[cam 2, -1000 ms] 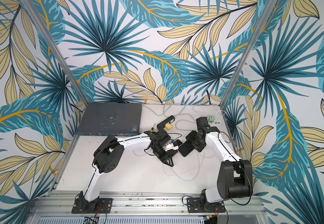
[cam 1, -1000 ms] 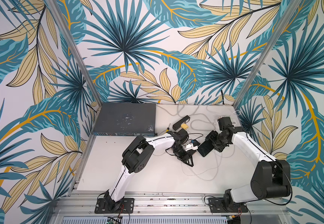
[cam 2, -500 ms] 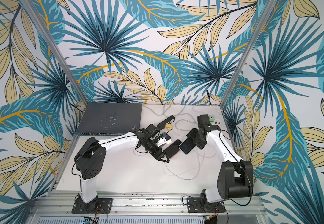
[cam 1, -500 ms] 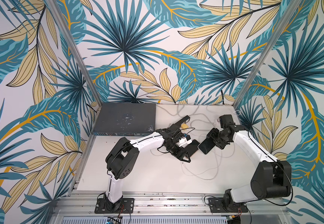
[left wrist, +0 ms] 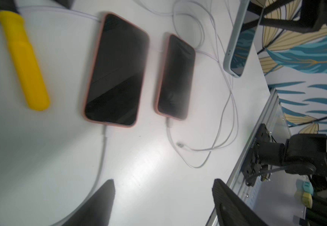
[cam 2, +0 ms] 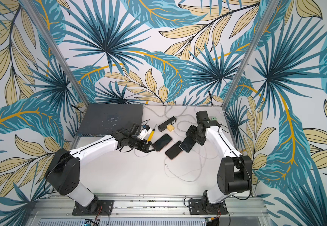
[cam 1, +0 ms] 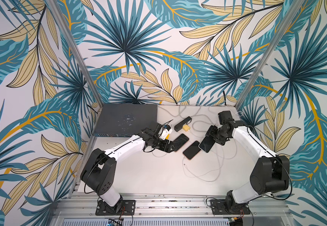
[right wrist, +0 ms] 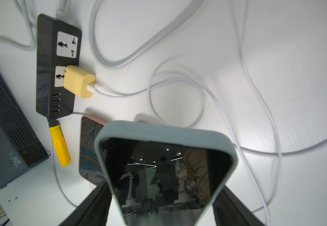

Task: Unplug the charging cable from the phone
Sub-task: Remove the charging cable from the phone, then place the phone at the center of the board, then pick up the phone at the center of the board.

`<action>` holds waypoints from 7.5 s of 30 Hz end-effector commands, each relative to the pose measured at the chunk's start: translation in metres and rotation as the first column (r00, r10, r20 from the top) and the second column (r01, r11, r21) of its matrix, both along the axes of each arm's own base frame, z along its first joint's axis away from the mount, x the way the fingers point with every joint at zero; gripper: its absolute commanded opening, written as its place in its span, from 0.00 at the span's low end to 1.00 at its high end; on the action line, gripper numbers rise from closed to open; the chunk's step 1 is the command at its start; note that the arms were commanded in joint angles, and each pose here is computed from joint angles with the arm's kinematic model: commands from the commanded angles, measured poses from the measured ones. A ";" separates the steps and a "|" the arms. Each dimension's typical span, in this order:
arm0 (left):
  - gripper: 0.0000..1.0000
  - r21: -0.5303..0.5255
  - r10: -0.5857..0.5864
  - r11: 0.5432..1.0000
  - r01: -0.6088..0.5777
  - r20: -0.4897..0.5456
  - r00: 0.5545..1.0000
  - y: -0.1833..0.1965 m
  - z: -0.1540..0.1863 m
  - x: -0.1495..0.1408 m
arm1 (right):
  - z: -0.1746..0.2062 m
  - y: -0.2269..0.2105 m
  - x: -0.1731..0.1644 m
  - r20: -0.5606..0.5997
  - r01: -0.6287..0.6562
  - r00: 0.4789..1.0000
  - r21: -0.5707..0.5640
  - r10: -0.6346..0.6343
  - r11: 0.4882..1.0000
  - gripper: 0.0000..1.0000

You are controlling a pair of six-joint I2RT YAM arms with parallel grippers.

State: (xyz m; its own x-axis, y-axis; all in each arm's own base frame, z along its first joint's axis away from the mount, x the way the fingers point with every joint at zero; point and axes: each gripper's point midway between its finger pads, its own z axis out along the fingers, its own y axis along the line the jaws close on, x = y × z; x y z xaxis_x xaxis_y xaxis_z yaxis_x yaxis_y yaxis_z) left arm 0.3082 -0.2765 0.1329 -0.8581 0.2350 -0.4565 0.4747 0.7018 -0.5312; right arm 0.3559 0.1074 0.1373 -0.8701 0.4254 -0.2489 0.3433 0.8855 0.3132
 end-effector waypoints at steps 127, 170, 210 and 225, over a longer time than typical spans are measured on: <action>0.80 0.279 0.218 0.929 -0.241 0.112 0.970 0.032 -0.011 0.053 | -0.052 0.044 -0.062 -0.063 0.105 0.994 0.190 -0.094 0.976 0.95; 0.81 0.265 0.135 0.952 -0.156 0.095 0.986 0.035 -0.016 0.026 | -0.122 0.055 -0.017 -0.401 0.017 0.914 -0.100 -0.056 0.995 0.99; 0.80 0.275 0.143 0.949 -0.157 0.071 0.987 0.035 -0.019 0.025 | -0.111 0.077 -0.011 -0.386 -0.039 0.922 -0.023 0.027 0.999 0.75; 0.78 0.125 -0.054 0.991 0.046 0.061 0.997 -0.018 0.001 0.003 | -0.071 0.049 0.008 -0.284 -0.010 0.959 -0.017 0.005 1.000 0.73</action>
State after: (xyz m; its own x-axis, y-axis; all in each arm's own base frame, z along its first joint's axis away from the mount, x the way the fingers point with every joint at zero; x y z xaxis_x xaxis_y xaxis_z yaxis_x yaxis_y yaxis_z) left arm 0.3148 -0.2699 0.1181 -0.8488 0.2993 -0.4360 0.4649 0.8151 -0.3456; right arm 0.3614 0.1640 0.0500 -0.9053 0.4231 0.0372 0.4230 0.8901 0.1698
